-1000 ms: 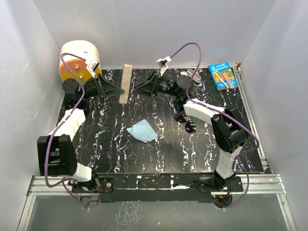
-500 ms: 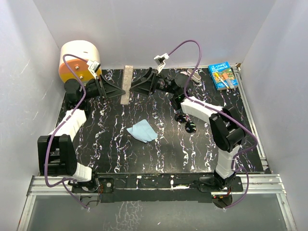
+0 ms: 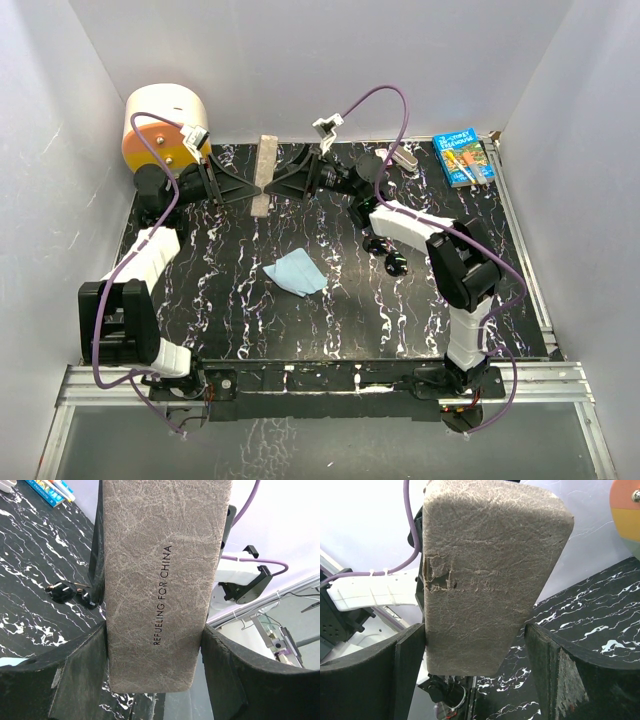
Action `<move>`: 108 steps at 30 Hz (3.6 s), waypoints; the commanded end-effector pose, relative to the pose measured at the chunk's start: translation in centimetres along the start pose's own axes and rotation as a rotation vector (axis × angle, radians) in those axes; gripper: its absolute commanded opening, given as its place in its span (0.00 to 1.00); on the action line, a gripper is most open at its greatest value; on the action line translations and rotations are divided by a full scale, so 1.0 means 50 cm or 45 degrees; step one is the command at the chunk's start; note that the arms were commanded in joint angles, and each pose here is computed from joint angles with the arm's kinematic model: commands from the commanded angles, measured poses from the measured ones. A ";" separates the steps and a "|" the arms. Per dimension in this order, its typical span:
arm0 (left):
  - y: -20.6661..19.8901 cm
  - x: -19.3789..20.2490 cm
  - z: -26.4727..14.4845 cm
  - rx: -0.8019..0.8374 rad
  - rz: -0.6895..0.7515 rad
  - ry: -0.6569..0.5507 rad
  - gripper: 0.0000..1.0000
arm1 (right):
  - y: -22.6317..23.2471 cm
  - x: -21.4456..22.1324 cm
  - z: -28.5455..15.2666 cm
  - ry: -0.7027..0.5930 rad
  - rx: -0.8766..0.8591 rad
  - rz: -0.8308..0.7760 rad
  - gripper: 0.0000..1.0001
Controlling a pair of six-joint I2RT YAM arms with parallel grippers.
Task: Organize the sunglasses
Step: Open the sunglasses case.
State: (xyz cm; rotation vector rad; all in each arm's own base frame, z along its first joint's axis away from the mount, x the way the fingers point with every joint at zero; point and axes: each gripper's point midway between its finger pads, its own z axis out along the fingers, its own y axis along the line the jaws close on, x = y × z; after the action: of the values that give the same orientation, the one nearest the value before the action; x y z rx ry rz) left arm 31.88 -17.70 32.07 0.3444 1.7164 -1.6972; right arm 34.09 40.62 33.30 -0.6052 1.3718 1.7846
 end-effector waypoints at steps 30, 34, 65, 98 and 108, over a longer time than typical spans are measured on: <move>-0.092 -0.032 0.004 0.101 0.147 -0.052 0.00 | 0.055 -0.054 -0.003 -0.160 -0.277 0.067 0.08; -0.100 -0.042 0.006 0.132 0.132 -0.083 0.00 | 0.062 -0.059 -0.018 -0.214 -0.371 0.150 0.08; -0.135 -0.072 0.005 0.243 0.112 -0.189 0.00 | -0.077 -0.028 -0.090 -0.481 -0.398 0.943 0.08; -0.007 -0.001 -0.069 0.029 -0.192 0.461 0.00 | -0.175 -0.122 -0.349 -0.367 0.086 0.832 0.08; 0.096 -0.027 -0.077 -0.038 -0.173 0.412 0.00 | -0.183 -0.104 -0.331 -0.165 0.244 0.724 0.08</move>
State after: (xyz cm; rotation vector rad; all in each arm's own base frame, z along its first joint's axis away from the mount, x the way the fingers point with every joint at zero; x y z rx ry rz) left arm 37.75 -13.37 25.73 0.0307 2.0827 -2.0772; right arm 43.87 24.05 24.33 0.2483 1.7167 2.1509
